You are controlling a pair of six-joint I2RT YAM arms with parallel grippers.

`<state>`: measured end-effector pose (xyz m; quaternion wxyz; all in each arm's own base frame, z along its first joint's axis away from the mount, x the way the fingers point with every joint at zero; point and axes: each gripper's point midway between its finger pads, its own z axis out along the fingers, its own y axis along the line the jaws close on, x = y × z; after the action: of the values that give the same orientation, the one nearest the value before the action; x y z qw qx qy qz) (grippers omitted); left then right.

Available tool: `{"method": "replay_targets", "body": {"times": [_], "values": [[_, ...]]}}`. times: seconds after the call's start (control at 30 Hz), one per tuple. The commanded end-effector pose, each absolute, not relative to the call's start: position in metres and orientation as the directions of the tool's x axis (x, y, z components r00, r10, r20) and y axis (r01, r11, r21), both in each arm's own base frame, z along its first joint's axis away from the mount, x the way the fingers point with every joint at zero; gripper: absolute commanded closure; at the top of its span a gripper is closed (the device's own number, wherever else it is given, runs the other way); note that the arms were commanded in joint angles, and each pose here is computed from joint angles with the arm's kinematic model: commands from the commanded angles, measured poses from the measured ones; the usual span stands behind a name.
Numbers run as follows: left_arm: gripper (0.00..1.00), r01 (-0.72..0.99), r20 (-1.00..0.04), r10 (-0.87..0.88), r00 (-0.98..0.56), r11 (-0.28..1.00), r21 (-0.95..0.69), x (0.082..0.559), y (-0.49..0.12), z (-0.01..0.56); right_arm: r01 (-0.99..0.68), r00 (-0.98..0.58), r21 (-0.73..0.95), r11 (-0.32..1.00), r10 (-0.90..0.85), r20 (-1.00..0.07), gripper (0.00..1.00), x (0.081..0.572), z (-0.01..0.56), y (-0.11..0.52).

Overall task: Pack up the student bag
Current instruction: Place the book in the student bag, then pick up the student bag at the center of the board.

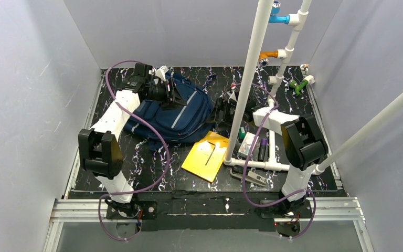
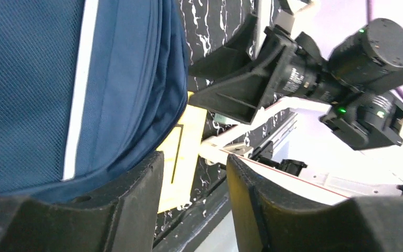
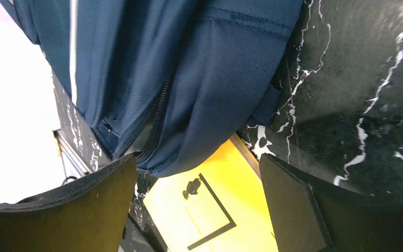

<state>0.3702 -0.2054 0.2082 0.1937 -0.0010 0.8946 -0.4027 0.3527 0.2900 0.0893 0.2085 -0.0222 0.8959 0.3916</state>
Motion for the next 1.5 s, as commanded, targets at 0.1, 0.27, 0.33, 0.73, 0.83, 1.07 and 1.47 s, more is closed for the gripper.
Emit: {"method": "replay_targets", "body": {"times": [0.1,0.27,0.33,0.73,0.83,1.07,1.47], "values": [[0.48,0.183,-0.425,-0.197,-0.884,0.691,-0.699,0.316,-0.187,0.230,-0.109,-0.896,0.777,0.621,0.277,-0.347,0.08,0.357,0.090,0.304],[0.46,0.093,-0.444,-0.247,-0.861,0.782,-0.616,0.267,-0.154,0.204,-0.140,-0.887,0.827,0.545,0.302,-0.350,0.04,0.357,0.113,0.313],[0.44,0.042,-0.485,-0.298,-0.822,0.818,-0.574,0.251,-0.136,0.197,-0.144,-0.882,0.844,0.517,0.321,-0.346,0.03,0.354,0.117,0.313],[0.27,-0.204,-0.508,-0.436,-0.743,0.870,-0.449,0.225,-0.087,0.155,-0.137,-0.866,0.865,0.482,0.365,-0.341,0.02,0.357,0.135,0.308],[0.26,-0.216,-0.529,-0.444,-0.723,0.873,-0.438,0.232,-0.083,0.158,-0.104,-0.884,0.854,0.510,0.346,-0.315,0.02,0.366,0.124,0.320],[0.25,-0.220,-0.516,-0.459,-0.723,0.861,-0.459,0.229,-0.086,0.163,-0.037,-0.890,0.815,0.578,0.352,-0.290,0.02,0.373,0.095,0.327],[0.24,-0.227,-0.516,-0.444,-0.733,0.874,-0.431,0.219,-0.080,0.161,0.015,-0.915,0.738,0.674,0.307,-0.261,0.09,0.357,0.050,0.331]]}}
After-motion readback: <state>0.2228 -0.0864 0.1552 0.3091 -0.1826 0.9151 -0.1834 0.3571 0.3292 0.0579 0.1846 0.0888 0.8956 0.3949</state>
